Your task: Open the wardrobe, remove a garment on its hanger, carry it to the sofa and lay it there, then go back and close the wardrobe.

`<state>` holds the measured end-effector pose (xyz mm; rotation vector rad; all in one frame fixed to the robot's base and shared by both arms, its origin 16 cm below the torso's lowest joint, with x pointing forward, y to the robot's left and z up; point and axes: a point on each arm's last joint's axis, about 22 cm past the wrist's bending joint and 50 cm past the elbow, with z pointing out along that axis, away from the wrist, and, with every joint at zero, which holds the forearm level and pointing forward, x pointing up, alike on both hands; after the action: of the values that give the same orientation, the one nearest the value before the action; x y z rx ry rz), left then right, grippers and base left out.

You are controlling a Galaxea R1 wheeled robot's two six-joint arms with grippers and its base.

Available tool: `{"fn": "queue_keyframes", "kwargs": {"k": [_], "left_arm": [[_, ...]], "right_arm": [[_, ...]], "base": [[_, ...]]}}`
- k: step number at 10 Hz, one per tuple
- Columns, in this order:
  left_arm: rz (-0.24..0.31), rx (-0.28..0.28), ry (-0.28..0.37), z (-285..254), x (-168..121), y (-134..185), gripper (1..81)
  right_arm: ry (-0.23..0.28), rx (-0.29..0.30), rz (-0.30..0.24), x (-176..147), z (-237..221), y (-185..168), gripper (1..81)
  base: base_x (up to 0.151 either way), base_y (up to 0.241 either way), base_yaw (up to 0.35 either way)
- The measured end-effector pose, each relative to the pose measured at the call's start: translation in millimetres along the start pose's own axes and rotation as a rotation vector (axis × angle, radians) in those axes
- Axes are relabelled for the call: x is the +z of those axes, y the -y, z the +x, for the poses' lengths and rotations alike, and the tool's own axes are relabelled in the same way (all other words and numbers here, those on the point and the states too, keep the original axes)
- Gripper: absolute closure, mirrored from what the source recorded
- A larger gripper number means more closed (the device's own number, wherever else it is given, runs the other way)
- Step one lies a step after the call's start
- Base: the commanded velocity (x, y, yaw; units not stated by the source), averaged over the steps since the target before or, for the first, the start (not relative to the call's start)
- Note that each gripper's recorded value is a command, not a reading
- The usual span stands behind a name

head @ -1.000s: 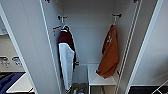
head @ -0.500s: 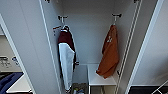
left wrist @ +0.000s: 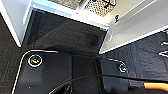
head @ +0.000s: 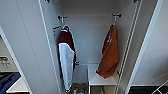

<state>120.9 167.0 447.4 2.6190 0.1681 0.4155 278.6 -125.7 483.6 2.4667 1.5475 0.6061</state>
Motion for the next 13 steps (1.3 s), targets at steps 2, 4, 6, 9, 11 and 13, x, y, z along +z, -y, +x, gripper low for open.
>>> {"fn": "queue_keyframes", "kwargs": {"k": [2, 4, 6, 9, 11, 13], "left_arm": [[0.011, 0.005, 0.001, 1, -2, 7, 1.0], [0.016, 0.006, 0.002, 0, -3, 10, 1.0], [0.013, 0.006, 0.001, 1, -3, 8, 1.0], [0.009, 0.012, 0.002, 0, -2, 7, 1.0], [0.003, 0.03, 0.005, -1, -3, 5, 1.0], [-0.009, 0.038, 0.005, -3, -1, -1, 1.0]], "right_arm": [[-0.03, -0.032, -0.081, -4, 36, -38, 1.0], [-0.011, -0.029, -0.17, -10, 59, -76, 1.0], [0.056, 0.109, -0.274, -17, 56, -110, 1.0], [0.191, 0.304, -0.407, -22, 12, -154, 1.0], [0.257, 0.409, -0.459, -24, -18, -177, 1.0], [0.341, 0.482, -0.494, -27, -62, -185, 1.0]], "base": [[0.0, 0.0, 0.0], [0.0, 0.0, 0.0], [0.0, 0.0, 0.0], [0.0, 0.0, 0.0], [0.0, 0.0, 0.0], [0.0, 0.0, 0.0]]}}
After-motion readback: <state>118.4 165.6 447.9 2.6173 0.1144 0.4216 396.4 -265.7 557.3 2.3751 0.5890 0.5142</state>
